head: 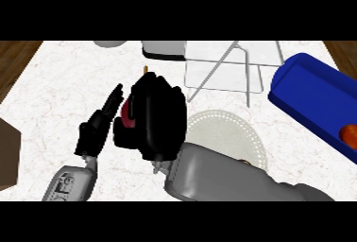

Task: Pick the pear from the placemat and place it in the tiered shelf

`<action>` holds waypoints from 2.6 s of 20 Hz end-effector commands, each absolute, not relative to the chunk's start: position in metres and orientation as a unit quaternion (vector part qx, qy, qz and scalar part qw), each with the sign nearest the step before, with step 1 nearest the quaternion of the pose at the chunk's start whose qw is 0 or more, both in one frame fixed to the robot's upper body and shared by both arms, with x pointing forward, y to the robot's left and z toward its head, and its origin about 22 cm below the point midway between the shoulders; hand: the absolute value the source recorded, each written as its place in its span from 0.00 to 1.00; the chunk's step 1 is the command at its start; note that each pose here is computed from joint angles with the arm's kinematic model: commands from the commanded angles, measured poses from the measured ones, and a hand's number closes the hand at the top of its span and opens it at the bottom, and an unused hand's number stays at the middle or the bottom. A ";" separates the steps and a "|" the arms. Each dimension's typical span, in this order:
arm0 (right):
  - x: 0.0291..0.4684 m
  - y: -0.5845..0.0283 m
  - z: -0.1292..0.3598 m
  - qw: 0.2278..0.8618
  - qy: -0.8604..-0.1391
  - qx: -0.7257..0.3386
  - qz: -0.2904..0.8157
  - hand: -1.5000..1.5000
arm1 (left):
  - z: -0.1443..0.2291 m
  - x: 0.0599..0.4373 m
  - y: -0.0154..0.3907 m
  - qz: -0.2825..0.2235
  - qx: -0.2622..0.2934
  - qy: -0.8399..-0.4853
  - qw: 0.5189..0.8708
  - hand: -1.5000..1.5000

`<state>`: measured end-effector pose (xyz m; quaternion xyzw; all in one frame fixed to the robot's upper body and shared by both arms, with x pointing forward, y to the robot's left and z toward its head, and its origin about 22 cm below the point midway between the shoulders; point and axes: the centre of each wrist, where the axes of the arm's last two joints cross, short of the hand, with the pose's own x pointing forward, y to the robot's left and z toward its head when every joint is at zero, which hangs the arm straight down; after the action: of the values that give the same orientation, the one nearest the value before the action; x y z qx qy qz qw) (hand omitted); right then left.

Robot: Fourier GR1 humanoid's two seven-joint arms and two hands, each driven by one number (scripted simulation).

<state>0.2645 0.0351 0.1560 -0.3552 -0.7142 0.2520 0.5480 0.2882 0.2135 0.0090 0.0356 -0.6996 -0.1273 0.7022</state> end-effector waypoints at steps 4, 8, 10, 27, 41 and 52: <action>0.277 0.044 0.212 0.574 -0.683 -0.429 0.142 1.00 | 0.005 0.288 0.222 -0.124 0.044 -0.696 0.705 0.50; 0.286 0.041 0.225 0.555 -0.677 -0.469 0.118 1.00 | 0.003 0.277 0.221 -0.120 0.046 -0.697 0.705 0.50; 0.291 0.044 0.243 0.543 -0.676 -0.485 0.111 1.00 | 0.002 0.283 0.238 -0.117 0.054 -0.702 0.701 0.50; 0.322 0.034 0.323 0.503 -0.653 -0.565 0.040 1.00 | 0.011 0.287 0.215 -0.121 0.046 -0.702 0.701 0.50; 0.371 0.007 0.293 0.426 -0.627 -0.644 0.100 1.00 | 0.012 0.292 0.212 -0.119 0.055 -0.706 0.696 0.50; 0.416 -0.057 0.260 0.435 -0.705 -0.559 -0.028 1.00 | 0.018 0.285 0.214 -0.120 0.041 -0.710 0.693 0.50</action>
<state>0.4034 -0.0259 0.2754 -0.5973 -0.6795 0.0603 0.4218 0.2836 0.2130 0.0121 0.0430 -0.7076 -0.1211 0.6949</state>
